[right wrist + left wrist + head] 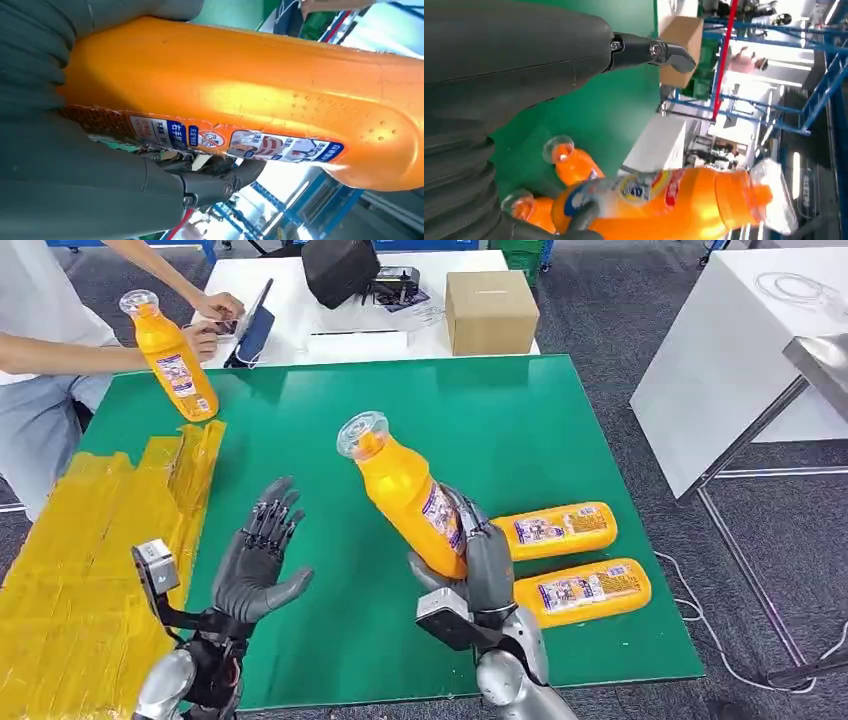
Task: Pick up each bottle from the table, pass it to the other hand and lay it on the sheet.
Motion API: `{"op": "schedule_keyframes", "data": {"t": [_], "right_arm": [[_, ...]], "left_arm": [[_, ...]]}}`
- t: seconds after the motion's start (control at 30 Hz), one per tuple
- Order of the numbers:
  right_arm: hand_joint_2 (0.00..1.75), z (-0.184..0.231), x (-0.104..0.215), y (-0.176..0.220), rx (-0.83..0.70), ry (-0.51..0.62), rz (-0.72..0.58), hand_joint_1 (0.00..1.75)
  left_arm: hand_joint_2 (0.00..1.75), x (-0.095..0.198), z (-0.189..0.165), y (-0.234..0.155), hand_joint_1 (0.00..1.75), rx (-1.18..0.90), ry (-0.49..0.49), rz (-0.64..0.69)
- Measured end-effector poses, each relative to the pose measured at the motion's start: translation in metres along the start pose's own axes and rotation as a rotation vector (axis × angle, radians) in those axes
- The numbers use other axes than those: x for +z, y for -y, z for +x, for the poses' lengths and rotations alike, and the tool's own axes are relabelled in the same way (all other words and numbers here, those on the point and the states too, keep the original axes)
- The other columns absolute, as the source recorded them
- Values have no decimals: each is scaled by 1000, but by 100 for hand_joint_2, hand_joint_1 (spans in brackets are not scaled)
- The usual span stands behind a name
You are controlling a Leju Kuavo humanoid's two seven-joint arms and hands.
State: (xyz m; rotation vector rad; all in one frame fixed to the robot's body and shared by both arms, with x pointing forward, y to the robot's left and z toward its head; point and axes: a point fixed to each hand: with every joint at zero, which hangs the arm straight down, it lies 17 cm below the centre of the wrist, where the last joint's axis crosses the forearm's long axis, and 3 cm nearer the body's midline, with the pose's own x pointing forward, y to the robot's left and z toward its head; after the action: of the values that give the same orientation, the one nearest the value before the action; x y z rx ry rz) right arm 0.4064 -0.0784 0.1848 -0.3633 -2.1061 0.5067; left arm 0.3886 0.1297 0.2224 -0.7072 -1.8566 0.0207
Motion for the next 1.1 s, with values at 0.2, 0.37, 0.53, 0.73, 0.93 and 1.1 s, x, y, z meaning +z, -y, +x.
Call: {"op": "schedule_keyframes", "data": {"t": [0.2, 0.37, 0.53, 0.73, 0.93, 1.1], "right_arm": [[175, -2, -3, -6, -8, -5, 13, 175], [175, -10, -7, -17, -3, -16, 53, 175], [175, -5, -14, -36, 51, 22, 101, 175], [175, -2, -13, -49, 55, 28, 127, 175], [175, 15, -13, -64, 128, 97, 149, 175], [175, 39, -8, -85, 174, 174, 170, 175]], "left_arm": [[175, -2, 0, 8, 0, 3, -1, -24], [175, -5, 1, 19, 0, 6, 2, -66], [175, -11, -1, 27, 0, 14, 1, -94], [175, -12, -3, 31, 0, 18, -4, -104], [175, -14, -6, 28, 0, 26, -11, -100], [175, -16, -11, 23, 0, 22, -27, -88]]}}
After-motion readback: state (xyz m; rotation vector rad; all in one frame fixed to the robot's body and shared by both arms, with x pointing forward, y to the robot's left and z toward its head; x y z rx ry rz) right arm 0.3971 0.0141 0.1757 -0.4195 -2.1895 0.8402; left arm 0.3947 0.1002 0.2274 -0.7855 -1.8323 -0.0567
